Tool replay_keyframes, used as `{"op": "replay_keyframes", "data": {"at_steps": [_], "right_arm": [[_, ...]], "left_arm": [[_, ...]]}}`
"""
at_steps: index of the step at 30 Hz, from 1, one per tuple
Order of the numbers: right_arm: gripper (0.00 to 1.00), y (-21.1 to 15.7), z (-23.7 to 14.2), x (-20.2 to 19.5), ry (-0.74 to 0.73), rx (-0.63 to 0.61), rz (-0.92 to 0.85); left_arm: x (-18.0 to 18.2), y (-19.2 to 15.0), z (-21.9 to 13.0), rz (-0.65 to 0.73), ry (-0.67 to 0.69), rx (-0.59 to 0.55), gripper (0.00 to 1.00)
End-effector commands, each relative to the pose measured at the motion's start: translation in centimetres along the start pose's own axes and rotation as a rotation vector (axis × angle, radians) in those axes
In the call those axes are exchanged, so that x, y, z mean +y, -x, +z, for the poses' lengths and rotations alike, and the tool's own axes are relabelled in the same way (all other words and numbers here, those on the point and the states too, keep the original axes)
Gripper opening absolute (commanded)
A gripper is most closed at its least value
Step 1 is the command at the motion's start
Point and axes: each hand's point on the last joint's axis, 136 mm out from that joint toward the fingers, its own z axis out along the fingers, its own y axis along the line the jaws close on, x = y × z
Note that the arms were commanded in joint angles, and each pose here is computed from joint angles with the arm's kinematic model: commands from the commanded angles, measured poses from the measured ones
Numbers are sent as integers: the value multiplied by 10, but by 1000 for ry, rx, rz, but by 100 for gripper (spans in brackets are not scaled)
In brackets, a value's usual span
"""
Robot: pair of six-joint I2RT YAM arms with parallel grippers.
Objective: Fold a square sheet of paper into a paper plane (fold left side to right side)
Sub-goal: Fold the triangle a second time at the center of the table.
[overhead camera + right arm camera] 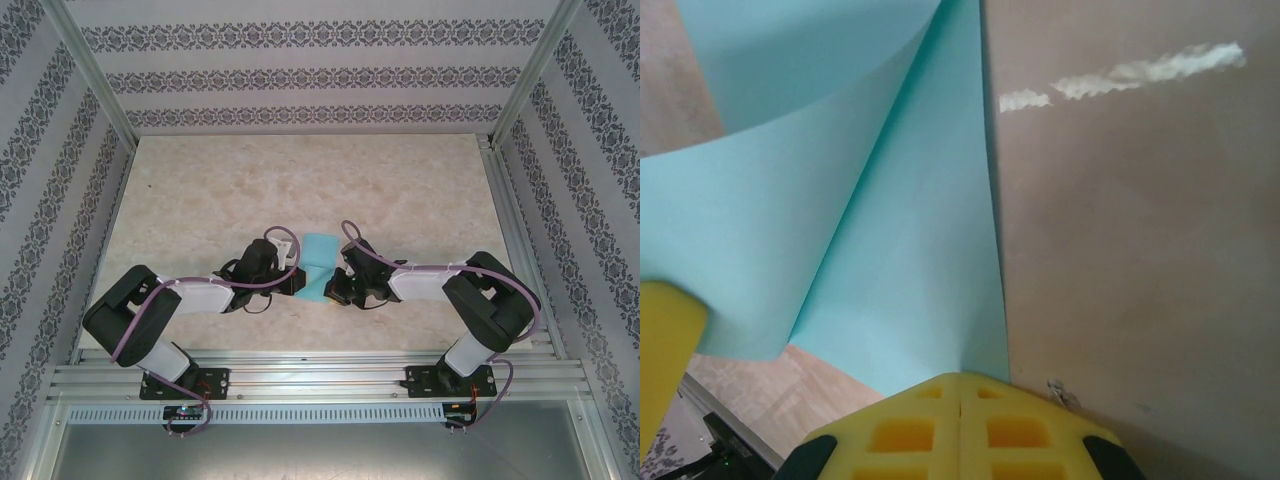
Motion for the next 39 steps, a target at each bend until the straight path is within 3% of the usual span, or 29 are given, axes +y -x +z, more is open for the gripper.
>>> {"op": "replay_keyframes", "data": {"at_steps": [1, 39], "right_arm": [[3, -5, 5, -18, -98, 14, -5], [4, -10, 9, -26, -159, 64, -32]], "left_arm": [[5, 2, -2, -21, 0, -9, 0], [22, 14, 7, -23, 32, 2, 1]]}}
